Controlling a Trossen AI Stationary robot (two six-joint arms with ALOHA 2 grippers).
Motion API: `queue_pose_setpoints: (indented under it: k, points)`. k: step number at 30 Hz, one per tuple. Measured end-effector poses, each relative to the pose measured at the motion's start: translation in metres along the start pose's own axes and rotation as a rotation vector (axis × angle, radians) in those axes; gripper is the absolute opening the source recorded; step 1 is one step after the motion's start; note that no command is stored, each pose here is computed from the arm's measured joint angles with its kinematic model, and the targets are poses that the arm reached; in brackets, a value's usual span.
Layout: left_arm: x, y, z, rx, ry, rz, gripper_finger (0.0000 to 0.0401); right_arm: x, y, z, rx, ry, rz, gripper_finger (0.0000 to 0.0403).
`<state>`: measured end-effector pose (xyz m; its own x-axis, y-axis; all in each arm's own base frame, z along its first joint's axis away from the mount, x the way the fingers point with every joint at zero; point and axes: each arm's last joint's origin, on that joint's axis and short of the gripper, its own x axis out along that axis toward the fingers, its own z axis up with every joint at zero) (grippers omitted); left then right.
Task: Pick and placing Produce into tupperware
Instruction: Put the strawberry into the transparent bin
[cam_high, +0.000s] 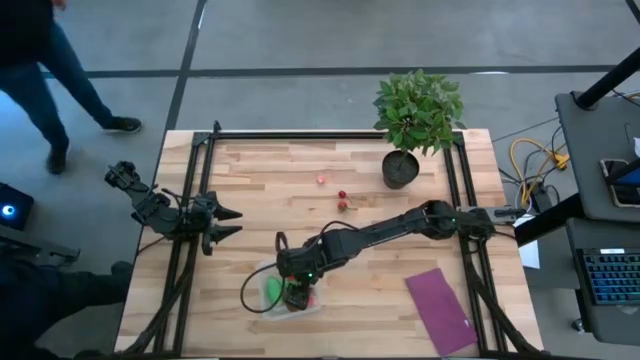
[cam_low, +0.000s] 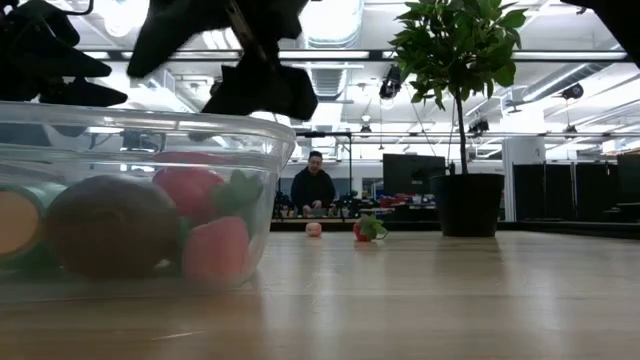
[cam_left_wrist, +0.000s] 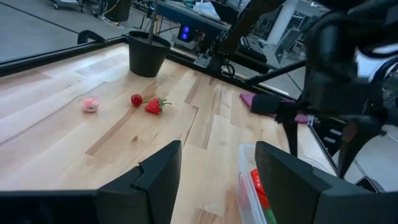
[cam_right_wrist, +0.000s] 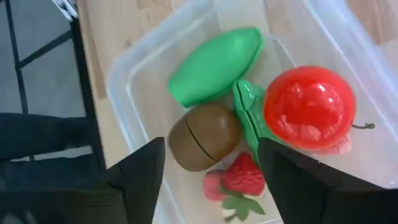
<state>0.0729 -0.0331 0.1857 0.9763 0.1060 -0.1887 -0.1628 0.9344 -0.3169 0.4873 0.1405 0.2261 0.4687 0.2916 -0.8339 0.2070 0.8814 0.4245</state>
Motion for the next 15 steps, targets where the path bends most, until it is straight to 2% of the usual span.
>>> queue_pose_setpoints:
  k: [2,6,11,15]
  points:
    - [0.000,0.000,0.000,0.000,0.000,0.000,0.0192,-0.009,0.002,0.004,0.001,-0.031,-0.026,0.0258]
    - [0.000,0.000,0.000,0.000,0.000,0.000,0.0192,-0.036,-0.003,0.011,0.027,-0.045,-0.169,0.0262]
    - [0.000,0.000,0.000,0.000,0.000,0.000,0.0192,-0.060,-0.033,0.011,0.043,0.112,-0.343,0.0262]
    - [0.000,0.000,0.000,0.000,0.000,0.000,0.0192,-0.069,-0.062,0.012,0.080,0.235,-0.433,0.0262]
